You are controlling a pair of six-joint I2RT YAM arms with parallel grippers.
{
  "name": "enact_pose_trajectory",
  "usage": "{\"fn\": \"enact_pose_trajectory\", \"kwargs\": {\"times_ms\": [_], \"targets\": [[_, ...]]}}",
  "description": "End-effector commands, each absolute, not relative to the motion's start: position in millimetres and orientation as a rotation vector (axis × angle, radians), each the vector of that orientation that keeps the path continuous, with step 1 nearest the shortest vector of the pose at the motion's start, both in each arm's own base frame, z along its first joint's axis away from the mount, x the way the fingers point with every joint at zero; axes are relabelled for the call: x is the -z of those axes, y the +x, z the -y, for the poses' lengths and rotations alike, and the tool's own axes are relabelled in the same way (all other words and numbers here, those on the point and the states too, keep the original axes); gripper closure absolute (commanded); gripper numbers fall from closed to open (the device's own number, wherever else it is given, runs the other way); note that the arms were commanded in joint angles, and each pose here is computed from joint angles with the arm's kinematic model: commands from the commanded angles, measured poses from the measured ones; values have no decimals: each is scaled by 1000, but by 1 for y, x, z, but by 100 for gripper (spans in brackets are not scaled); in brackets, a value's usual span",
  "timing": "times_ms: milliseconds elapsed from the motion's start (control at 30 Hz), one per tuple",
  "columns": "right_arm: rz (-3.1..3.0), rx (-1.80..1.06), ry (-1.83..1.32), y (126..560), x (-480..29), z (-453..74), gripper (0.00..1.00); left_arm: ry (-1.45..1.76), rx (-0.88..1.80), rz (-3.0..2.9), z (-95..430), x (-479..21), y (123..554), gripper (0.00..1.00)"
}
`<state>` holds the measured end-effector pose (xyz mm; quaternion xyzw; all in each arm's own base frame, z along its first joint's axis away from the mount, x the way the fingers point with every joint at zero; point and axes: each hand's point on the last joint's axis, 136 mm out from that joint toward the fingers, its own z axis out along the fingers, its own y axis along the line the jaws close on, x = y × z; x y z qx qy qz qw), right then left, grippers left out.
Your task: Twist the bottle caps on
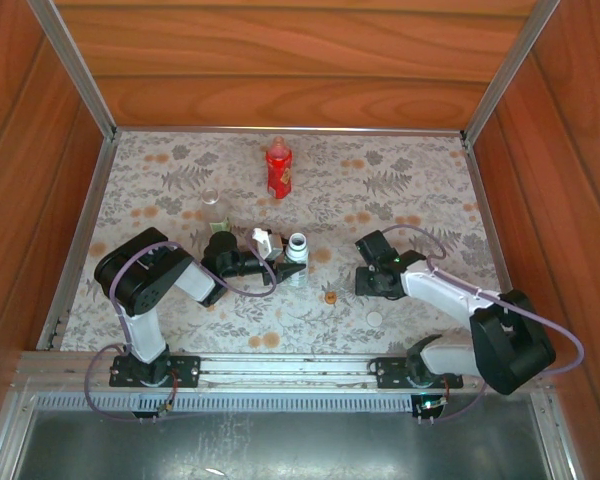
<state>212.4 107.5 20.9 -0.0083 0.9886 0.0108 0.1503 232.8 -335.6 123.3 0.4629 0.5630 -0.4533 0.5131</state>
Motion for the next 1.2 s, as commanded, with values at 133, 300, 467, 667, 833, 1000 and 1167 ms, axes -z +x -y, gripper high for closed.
{"fn": "enact_pose_trajectory", "kwargs": {"times_ms": [133, 300, 467, 667, 833, 1000, 1167], "targets": [[-2845, 11, 4, 216, -20, -107, 43, 1121, 1102, -1309, 339, -131, 229, 42], [-2855, 18, 10, 217, -17, -107, 47, 1122, 1105, -1309, 339, -131, 228, 42], [-2845, 0, 8, 218, -18, -109, 47, 1121, 1104, -1310, 339, -131, 229, 42], [-2819, -32, 32, 219, -17, -110, 47, 1120, 1107, -1313, 339, -130, 229, 42], [-2826, -31, 28, 218, -17, -111, 54, 1121, 1110, -1312, 339, -130, 229, 42], [-2828, -33, 26, 217, -17, -111, 48, 1118, 1108, -1314, 339, -131, 229, 42], [-2825, -41, 39, 213, -16, -111, 48, 1117, 1106, -1315, 339, -130, 230, 42]]}}
